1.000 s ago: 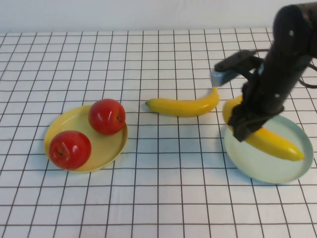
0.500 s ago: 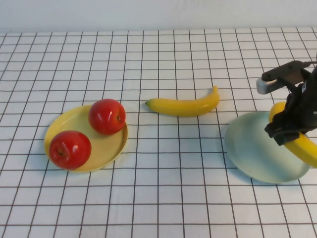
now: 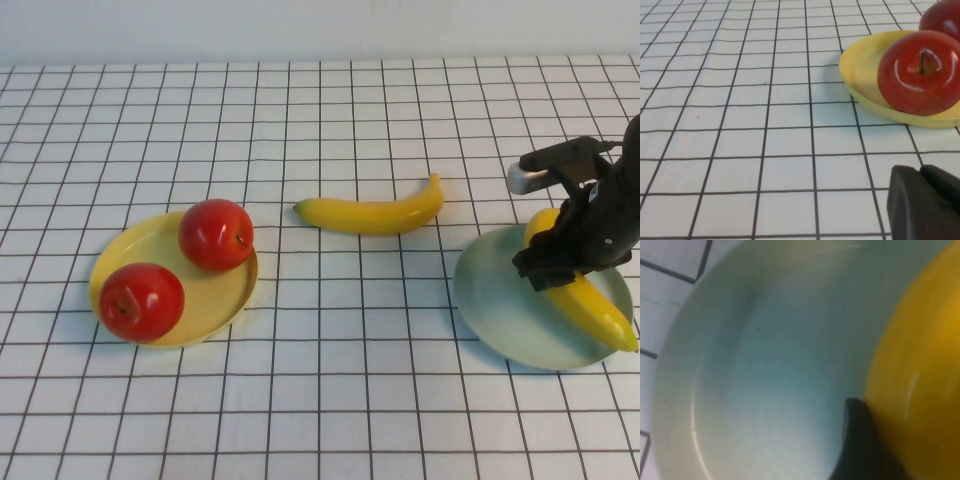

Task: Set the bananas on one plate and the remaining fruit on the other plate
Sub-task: Put another type of fruit in the right plate

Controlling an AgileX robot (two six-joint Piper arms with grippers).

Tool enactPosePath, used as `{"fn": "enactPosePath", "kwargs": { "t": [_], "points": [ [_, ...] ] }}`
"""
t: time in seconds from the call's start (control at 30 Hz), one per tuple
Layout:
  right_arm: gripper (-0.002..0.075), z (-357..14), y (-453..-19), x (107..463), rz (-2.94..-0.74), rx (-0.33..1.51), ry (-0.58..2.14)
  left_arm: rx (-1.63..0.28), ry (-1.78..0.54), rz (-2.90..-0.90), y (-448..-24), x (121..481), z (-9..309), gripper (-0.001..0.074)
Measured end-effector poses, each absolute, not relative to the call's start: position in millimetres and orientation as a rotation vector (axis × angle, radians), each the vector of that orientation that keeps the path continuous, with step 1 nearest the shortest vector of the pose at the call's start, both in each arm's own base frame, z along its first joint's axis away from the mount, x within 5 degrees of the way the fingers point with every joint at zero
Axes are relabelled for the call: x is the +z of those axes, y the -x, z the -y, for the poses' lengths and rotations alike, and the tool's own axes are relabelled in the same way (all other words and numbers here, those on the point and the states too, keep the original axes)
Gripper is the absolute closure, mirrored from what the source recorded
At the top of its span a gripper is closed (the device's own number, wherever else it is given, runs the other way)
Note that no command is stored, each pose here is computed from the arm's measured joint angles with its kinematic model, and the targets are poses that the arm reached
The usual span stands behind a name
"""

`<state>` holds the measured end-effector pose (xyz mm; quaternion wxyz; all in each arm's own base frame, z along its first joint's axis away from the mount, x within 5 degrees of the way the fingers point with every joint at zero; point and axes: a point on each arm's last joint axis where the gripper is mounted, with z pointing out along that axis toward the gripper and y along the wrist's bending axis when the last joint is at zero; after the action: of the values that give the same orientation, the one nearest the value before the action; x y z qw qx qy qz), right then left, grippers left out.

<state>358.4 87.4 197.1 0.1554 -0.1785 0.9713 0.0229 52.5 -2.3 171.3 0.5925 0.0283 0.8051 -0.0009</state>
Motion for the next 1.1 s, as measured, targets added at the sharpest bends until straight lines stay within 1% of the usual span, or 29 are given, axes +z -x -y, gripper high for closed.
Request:
{"fn": "enactPosePath", "kwargs": {
  "t": [0.17,0.4,0.5,0.6,0.77,0.83,0.93,1.0,1.1],
  "points": [
    [0.0372,-88.3,-359.3,197.3,-2.773,0.078,0.499,-0.002,-0.066,-1.872,-52.5,171.3,2.3,0.0735],
    [0.0223,-89.0,-359.1,196.7,-2.779,0.092,0.49,-0.002,-0.066,-1.872,-52.5,171.3,2.3,0.0735],
    [0.0202,-89.6,-359.2,198.1,-2.794,0.1,0.491,-0.002,-0.066,-1.872,-52.5,171.3,2.3,0.0735],
    [0.0197,-91.8,-364.0,208.8,-2.768,0.103,0.505,-0.002,-0.066,-1.872,-52.5,171.3,2.3,0.0735],
    [0.0197,-107.7,-372.3,249.1,-2.596,0.066,0.616,-0.002,-0.066,-1.872,-52.5,171.3,2.3,0.0735],
    [0.0197,-118.5,-377.4,267.9,-2.479,0.017,0.718,-0.002,-0.066,-1.872,-52.5,171.3,2.3,0.0735],
    [0.0196,-135.2,-383.8,282.5,-2.311,-0.09,0.879,-0.002,-0.066,-1.872,-52.5,171.3,2.3,0.0735],
    [0.0196,-147.8,-389.0,283.8,-2.21,-0.149,0.966,-0.002,-0.066,-1.872,-52.5,171.3,2.3,0.0735],
    [0.0196,-169.4,-397.4,273.5,-2.112,-0.189,1.059,-0.002,-0.066,-1.872,-52.5,171.3,2.3,0.0735]
  ]
}}
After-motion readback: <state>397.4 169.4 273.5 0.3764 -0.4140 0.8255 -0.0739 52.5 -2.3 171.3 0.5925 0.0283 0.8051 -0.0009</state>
